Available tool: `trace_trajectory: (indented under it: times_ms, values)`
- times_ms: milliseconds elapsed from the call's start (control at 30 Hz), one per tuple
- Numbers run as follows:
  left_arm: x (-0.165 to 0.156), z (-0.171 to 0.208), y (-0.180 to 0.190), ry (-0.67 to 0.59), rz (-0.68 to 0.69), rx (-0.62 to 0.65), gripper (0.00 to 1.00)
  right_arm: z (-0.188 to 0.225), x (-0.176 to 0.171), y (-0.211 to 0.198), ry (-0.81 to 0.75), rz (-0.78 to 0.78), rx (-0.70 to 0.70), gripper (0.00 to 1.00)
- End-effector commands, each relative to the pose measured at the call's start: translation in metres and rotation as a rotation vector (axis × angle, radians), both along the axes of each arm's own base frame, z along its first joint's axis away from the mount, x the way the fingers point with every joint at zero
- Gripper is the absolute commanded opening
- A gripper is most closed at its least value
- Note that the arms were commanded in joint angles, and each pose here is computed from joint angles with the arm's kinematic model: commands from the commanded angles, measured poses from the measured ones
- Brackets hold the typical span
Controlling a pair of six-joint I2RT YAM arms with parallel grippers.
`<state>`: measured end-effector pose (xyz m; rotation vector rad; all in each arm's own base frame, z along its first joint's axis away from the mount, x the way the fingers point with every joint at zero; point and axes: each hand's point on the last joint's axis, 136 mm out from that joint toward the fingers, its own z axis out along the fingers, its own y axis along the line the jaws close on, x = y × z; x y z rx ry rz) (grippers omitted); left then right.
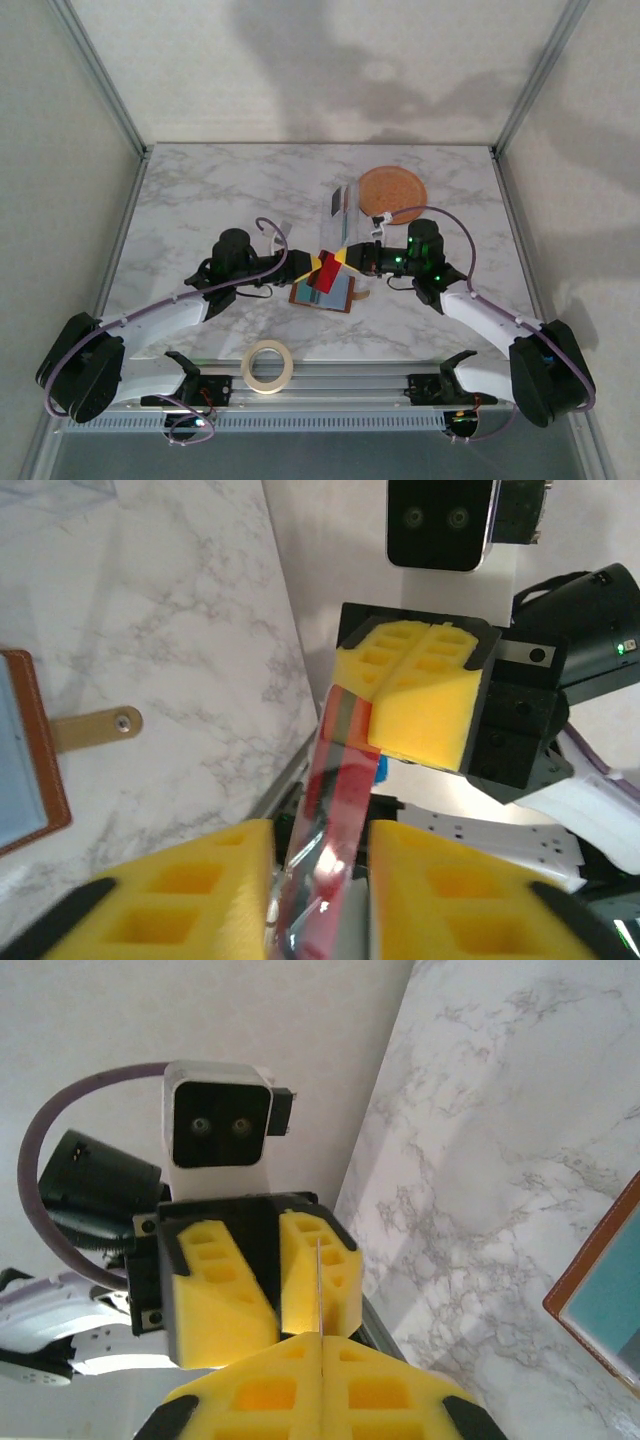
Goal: Put the credit cards into the card holder
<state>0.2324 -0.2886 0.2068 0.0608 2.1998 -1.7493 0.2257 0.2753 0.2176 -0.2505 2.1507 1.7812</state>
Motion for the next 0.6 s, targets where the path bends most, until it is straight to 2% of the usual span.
trace_trajectory:
  times_ms: [0, 167, 300, 400, 567]
  values:
    - [-0.012, 0.018, -0.005, -0.063, -0.096, -0.022, 0.34, 0.011, -0.007, 0.001, -0.050, 0.074, -0.002, 0.00]
    - [-0.022, 0.012, -0.005, -0.073, -0.160, 0.015, 0.35, 0.013, -0.015, -0.001, -0.089, 0.149, -0.003, 0.00]
    - [-0.031, 0.008, -0.005, -0.074, -0.219, 0.028, 0.30, 0.018, -0.022, 0.001, -0.088, 0.207, 0.019, 0.00]
    - [-0.034, 0.007, -0.006, -0.088, -0.248, 0.047, 0.23, 0.018, -0.022, 0.000, -0.089, 0.213, 0.003, 0.00]
    - [-0.034, 0.004, -0.006, -0.097, -0.268, 0.062, 0.00, 0.018, -0.023, 0.001, -0.076, 0.240, 0.011, 0.00]
